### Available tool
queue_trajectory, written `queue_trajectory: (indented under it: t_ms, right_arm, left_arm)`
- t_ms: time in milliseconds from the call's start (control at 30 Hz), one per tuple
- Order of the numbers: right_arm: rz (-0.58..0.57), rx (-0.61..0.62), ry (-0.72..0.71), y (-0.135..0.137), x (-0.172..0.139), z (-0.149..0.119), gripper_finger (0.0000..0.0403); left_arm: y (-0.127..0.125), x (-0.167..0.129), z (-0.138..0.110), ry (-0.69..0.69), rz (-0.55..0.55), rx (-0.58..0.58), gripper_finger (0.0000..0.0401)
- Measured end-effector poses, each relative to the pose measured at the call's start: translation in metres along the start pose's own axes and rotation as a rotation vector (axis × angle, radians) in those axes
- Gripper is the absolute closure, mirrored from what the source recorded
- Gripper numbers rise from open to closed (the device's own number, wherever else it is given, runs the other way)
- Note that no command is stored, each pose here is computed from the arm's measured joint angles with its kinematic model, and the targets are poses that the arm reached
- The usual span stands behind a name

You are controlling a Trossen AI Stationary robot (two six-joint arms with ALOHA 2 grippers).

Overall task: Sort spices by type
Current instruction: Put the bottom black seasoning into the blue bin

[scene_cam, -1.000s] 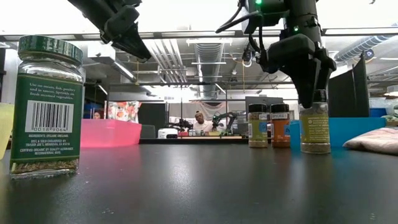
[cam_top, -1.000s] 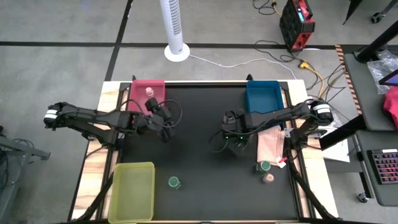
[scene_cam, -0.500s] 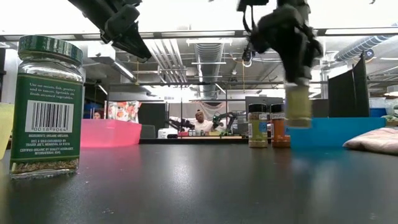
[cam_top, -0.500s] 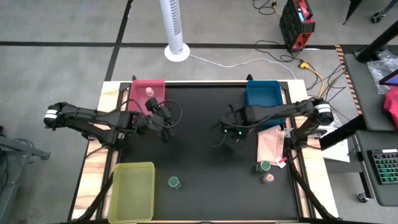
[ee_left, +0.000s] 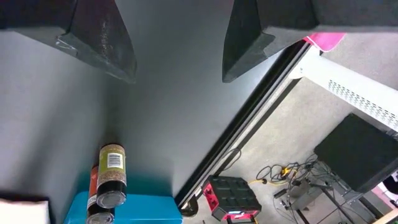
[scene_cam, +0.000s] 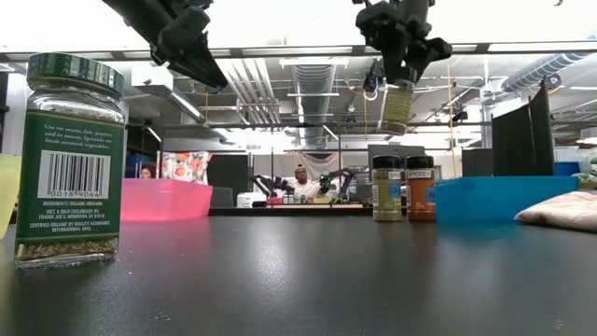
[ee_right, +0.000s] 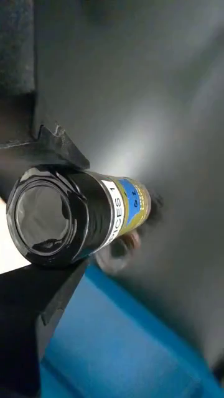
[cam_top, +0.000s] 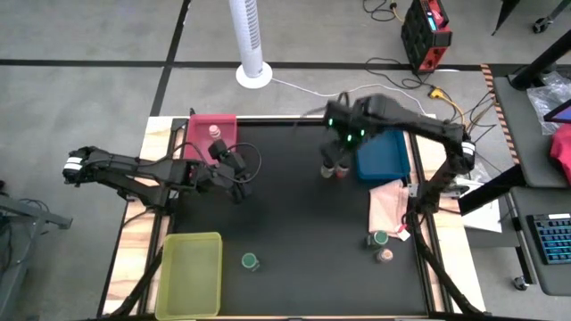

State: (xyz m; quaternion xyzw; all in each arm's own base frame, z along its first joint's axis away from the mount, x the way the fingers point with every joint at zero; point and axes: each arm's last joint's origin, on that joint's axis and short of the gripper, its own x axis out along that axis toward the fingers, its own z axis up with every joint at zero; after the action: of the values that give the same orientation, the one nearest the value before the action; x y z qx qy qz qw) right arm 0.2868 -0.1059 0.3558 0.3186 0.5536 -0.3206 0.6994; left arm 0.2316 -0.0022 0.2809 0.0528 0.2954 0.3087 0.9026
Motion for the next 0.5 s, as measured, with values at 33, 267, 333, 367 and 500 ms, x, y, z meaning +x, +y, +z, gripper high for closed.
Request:
queue_trajectory:
  t_ms: [33, 267, 333, 367, 500]
  right_arm:
    - [-0.014, 0.023, 0.007, -0.009, -0.001, 0.006, 0.0206]
    - [-0.085, 0.163, 0.03, -0.074, 0.0, 0.048, 0.0206]
    - [-0.1, 0.2, 0.042, -0.091, 0.001, 0.058, 0.0206]
    - [-0.104, 0.225, 0.041, -0.1, 0.002, 0.063, 0.0206]
    - [-0.107, 0.297, 0.068, -0.134, 0.01, 0.074, 0.0206]
  left_arm:
    - [0.0, 0.0, 0.0, 0.0, 0.0, 0.0, 0.0182]
    - [0.0, 0.0, 0.0, 0.0, 0.0, 0.01, 0.0182]
    - [0.0, 0.0, 0.0, 0.0, 0.0, 0.011, 0.0182]
    - [0.0, 0.0, 0.0, 0.0, 0.0, 0.011, 0.0182]
    - [0.0, 0.0, 0.0, 0.0, 0.0, 0.011, 0.0181]
